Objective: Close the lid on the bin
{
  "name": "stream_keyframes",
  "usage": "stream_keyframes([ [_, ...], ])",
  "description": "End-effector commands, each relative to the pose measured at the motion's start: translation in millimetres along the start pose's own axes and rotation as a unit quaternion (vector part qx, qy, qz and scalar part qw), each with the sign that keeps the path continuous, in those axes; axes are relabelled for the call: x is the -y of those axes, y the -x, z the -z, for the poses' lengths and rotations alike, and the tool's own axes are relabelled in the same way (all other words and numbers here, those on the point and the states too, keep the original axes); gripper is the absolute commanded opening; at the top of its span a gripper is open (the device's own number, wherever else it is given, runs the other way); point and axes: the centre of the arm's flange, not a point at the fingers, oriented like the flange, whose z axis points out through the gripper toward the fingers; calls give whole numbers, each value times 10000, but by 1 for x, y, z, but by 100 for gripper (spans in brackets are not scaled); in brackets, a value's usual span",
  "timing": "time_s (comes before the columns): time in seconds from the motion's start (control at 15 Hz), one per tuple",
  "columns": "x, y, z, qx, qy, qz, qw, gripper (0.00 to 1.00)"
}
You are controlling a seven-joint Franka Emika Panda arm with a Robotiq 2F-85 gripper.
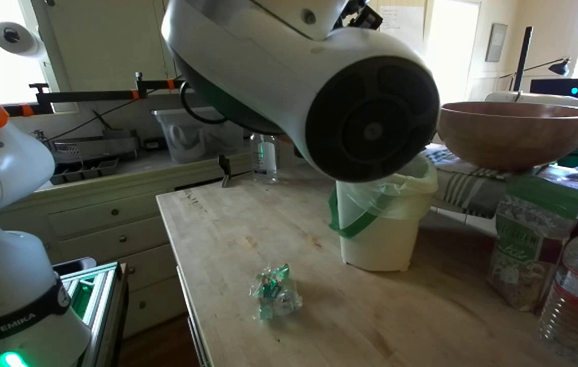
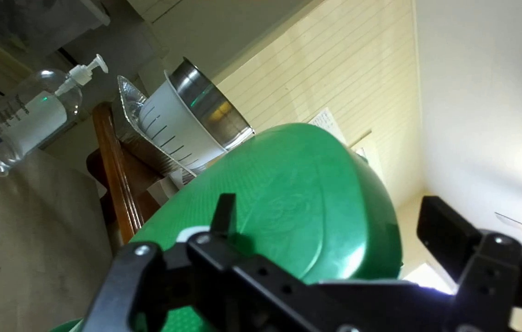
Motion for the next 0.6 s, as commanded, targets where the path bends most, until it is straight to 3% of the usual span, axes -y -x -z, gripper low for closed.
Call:
stream_keyframes([
  [0.0,14,-6,7,9,-165,-47,9999,100],
  [0.53,24,-15,11,-345,-348,-28,9988,100],
])
